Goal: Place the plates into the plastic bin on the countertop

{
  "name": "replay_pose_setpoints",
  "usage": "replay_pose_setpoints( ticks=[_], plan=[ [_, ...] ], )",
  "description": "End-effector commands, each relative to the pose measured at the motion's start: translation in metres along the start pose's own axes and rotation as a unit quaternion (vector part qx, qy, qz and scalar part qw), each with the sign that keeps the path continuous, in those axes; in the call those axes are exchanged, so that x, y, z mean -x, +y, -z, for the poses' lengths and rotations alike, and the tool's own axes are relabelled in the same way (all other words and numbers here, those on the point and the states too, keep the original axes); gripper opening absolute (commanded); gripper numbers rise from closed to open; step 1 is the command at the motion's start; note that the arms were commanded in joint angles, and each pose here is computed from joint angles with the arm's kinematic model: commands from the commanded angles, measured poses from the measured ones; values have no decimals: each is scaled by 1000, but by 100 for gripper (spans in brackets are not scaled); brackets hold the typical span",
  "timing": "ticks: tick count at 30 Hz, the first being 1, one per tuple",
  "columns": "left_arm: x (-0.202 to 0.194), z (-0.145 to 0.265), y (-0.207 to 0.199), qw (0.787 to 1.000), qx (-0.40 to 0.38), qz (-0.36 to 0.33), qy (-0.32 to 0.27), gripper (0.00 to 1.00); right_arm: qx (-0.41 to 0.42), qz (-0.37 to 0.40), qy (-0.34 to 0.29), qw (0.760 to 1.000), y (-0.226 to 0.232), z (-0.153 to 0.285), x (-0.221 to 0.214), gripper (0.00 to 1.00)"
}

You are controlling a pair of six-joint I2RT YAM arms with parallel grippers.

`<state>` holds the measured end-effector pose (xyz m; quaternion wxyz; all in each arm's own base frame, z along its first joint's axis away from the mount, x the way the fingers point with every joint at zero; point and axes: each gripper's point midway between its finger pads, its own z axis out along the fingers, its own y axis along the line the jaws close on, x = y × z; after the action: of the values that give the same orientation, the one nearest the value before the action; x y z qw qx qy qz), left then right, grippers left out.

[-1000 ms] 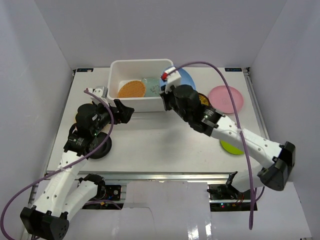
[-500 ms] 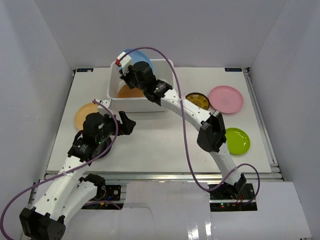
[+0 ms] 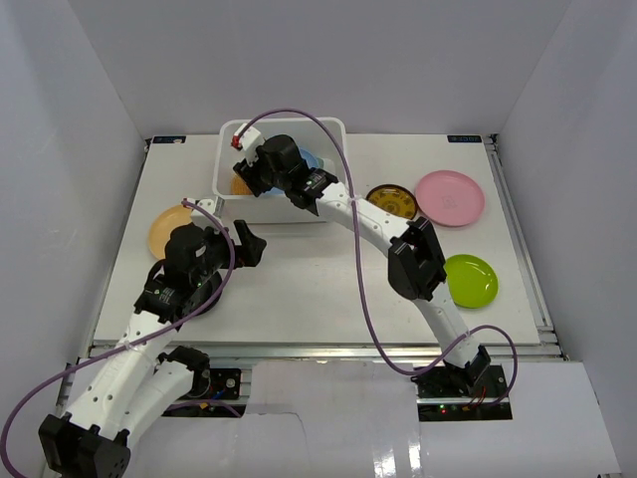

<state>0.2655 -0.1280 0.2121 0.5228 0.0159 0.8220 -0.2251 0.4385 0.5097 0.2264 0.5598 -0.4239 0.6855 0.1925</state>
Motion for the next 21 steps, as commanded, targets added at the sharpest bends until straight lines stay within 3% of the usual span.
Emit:
replay_pose_setpoints(
  ticks=[1, 5, 6, 7, 9, 11, 13, 16, 21],
  plan=[
    [10, 3, 0, 1000, 6, -6, -13, 98, -19, -14, -67, 997, -23, 26, 59, 61],
    [11, 4, 0, 1000, 5, -5, -16, 98, -87, -84, -72, 990, -78, 70, 65, 56],
    [14, 6, -1, 1000, 4, -5, -21, 98, -111, -121, -63, 984, -100, 97, 49, 55],
    [15, 7, -1, 1000, 5, -5, -23, 98, -133, -138, -91, 977, -117, 111, 53, 54],
    [16, 8, -1, 1000, 6, -6, -26, 98, -196, -178, -86, 960, -157, 159, 15, 51],
    [16, 10, -5, 1000, -2, -8, -27, 98, -282, -217, -94, 930, -206, 208, -7, 50],
    [21, 14, -9, 999, -7, -11, -37, 98, -331, -245, -40, 910, -219, 227, -71, 50],
    [19, 17, -13, 999, -13, -17, -37, 98, -420, -284, 44, 861, -252, 275, -163, 50],
    [18, 19, -21, 999, -28, -25, -36, 98, -453, -308, 127, 827, -278, 292, -236, 55]
  ],
)
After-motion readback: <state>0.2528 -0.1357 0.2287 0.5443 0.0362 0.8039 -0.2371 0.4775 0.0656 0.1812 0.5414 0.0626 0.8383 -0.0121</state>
